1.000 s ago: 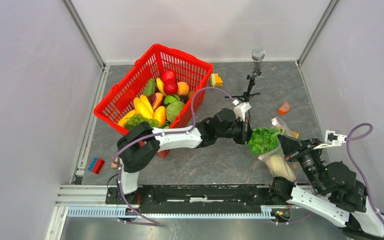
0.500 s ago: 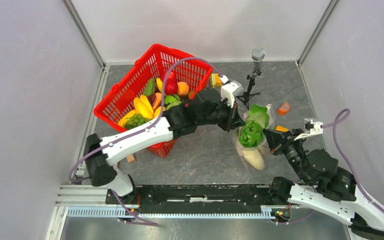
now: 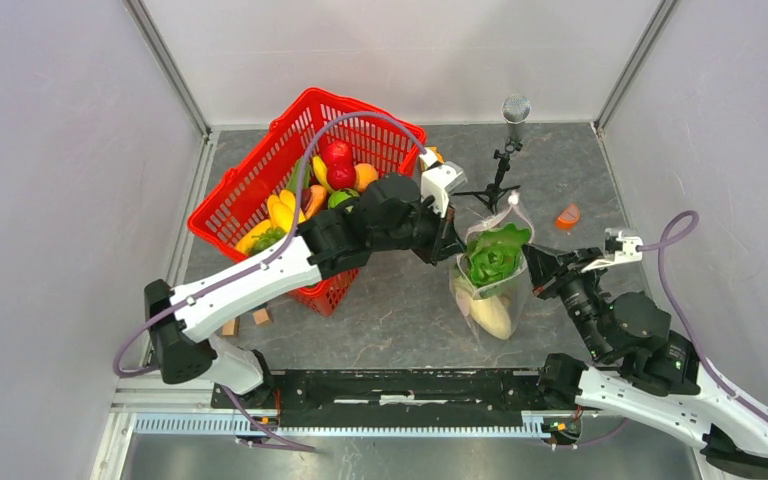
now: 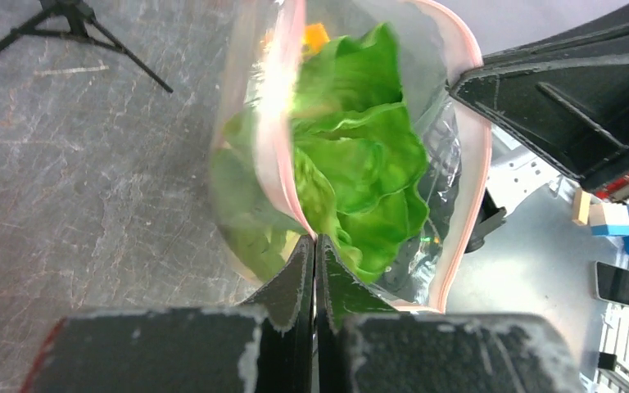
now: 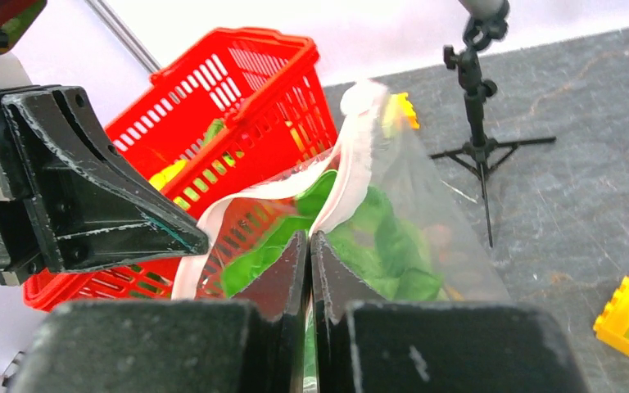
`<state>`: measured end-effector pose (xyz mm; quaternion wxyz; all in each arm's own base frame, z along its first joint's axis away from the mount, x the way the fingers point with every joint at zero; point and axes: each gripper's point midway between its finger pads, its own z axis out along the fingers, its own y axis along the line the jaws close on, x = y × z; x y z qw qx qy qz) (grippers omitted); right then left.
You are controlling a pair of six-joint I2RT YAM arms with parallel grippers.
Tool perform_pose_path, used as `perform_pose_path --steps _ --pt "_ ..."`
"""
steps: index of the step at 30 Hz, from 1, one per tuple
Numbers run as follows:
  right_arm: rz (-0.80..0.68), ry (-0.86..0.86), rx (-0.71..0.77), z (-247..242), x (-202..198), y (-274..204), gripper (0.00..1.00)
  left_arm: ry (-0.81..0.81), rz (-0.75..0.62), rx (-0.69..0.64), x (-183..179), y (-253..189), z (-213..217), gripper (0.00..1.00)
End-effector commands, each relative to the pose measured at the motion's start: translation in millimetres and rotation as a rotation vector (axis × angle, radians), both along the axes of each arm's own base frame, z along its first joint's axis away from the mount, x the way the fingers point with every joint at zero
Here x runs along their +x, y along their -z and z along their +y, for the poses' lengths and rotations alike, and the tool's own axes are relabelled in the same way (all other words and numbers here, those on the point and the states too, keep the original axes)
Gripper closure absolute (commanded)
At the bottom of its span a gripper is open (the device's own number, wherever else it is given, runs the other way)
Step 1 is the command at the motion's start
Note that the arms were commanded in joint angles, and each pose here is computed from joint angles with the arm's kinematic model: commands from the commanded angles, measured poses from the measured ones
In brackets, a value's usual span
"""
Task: Place the food in the zip-top bag and seal the zipper
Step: Adjust the zipper food storage bag at the center of the board.
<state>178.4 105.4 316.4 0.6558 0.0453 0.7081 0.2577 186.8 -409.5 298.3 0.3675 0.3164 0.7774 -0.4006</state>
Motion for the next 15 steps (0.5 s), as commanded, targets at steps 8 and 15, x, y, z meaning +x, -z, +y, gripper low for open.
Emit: perform_pose_path --steps 8,15 --pt "-0.157 -0.008 0.096 -7 -2 -77 0.93 -0.006 -0.105 -0.156 -8 -66 21 0.98" --pt "-0.221 -0.116 0.049 20 -5 -100 0.94 -0.048 -0.118 -0.144 -7 -59 38 0.98"
